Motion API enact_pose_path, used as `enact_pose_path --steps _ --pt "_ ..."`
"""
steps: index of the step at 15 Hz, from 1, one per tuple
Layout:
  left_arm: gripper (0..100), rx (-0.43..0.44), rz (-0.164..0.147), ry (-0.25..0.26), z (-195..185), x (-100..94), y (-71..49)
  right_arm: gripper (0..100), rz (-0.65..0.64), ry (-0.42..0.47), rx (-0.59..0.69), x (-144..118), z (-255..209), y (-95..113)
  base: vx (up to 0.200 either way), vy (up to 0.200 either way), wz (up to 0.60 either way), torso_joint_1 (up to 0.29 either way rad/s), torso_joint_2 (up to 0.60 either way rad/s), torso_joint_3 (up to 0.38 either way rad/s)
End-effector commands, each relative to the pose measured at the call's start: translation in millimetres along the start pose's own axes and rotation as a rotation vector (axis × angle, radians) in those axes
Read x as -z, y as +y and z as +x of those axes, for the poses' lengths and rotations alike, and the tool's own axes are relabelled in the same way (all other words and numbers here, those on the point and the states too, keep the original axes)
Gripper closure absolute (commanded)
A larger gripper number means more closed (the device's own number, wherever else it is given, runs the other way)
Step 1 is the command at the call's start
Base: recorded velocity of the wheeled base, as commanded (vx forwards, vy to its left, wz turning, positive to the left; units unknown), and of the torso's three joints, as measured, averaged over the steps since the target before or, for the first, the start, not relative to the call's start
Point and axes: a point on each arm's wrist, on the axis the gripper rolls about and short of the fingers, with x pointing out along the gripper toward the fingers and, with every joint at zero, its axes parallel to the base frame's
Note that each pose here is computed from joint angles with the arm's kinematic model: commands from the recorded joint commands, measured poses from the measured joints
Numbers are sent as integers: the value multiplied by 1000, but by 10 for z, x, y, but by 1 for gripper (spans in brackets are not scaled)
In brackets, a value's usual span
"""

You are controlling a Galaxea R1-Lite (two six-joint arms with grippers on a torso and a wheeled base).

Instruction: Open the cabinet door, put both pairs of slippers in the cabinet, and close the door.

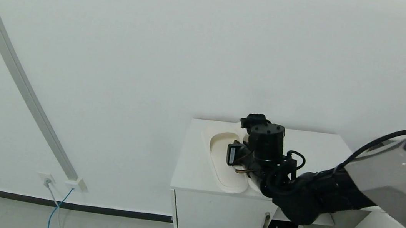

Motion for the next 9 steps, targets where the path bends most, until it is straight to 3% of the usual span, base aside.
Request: enact_pose_path --steps 1,4,7,9 --pt "100 0 0 1 1 0 0 100 16 -45 -62 -355 -523 -130 0 0 0 0 0 0" --pt "100 1 3 1 1 0 0 100 0 -7 -174 -364 -1083 -346 0 0 0 0 0 0" --pt "100 1 4 1 1 0 0 100 -104 27 -231 -252 -1349 -562 0 0 0 0 0 0" --pt "100 0 6 1 1 0 0 100 -210 18 -238 -157 -1389 -599 0 0 0 0 0 0"
